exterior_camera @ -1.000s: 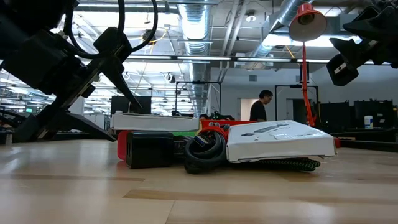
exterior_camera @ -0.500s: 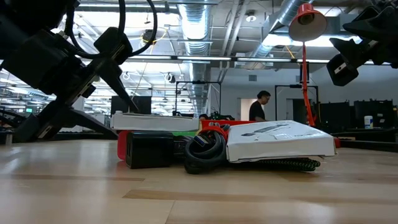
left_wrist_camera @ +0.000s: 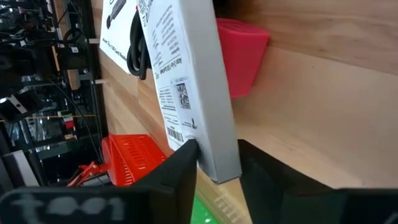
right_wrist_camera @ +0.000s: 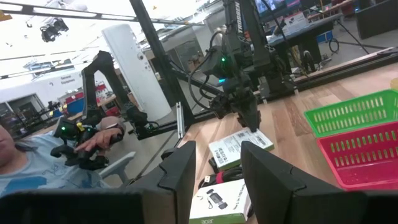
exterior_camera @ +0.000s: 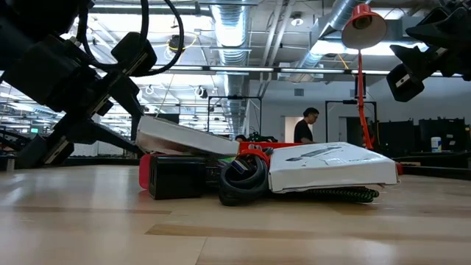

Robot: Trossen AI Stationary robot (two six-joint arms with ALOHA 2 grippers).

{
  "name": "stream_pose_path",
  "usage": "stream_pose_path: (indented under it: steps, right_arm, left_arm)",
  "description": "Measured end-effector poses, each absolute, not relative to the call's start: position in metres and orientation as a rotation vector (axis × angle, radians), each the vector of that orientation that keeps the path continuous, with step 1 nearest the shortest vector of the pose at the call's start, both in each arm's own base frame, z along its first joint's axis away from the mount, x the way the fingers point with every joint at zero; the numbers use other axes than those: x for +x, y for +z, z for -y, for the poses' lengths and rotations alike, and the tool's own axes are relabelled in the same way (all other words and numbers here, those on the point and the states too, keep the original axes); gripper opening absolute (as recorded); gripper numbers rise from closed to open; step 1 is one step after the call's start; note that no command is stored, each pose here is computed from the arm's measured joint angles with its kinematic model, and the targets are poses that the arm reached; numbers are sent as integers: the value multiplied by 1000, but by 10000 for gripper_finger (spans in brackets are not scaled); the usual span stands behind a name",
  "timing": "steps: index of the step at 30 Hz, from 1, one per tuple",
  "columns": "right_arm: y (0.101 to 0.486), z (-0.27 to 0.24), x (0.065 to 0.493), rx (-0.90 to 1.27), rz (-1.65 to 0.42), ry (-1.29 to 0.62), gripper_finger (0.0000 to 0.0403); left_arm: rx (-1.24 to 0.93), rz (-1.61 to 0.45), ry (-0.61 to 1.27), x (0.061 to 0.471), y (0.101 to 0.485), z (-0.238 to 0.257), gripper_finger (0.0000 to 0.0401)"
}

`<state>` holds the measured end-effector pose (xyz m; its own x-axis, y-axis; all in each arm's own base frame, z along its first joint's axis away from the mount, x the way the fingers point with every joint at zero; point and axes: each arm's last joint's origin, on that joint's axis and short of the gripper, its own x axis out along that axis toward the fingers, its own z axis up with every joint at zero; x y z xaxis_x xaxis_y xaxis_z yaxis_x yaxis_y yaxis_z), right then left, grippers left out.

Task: Pick and place items into bin
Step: Put the left white box card reader into the green bin

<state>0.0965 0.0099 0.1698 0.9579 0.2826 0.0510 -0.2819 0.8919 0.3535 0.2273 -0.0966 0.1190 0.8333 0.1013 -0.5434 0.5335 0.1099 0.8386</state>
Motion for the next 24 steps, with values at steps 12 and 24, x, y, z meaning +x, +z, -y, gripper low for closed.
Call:
stream_pose_path:
  steps: [12, 24]
  right_arm:
    - [170, -10, 96, 366, -2, 293, 123]
    - [170, -10, 96, 367, -2, 293, 123]
  left_arm:
    - [1473, -546, -331, 227, 120, 97, 57]
    - [1509, -542, -259, 223, 122, 105, 55]
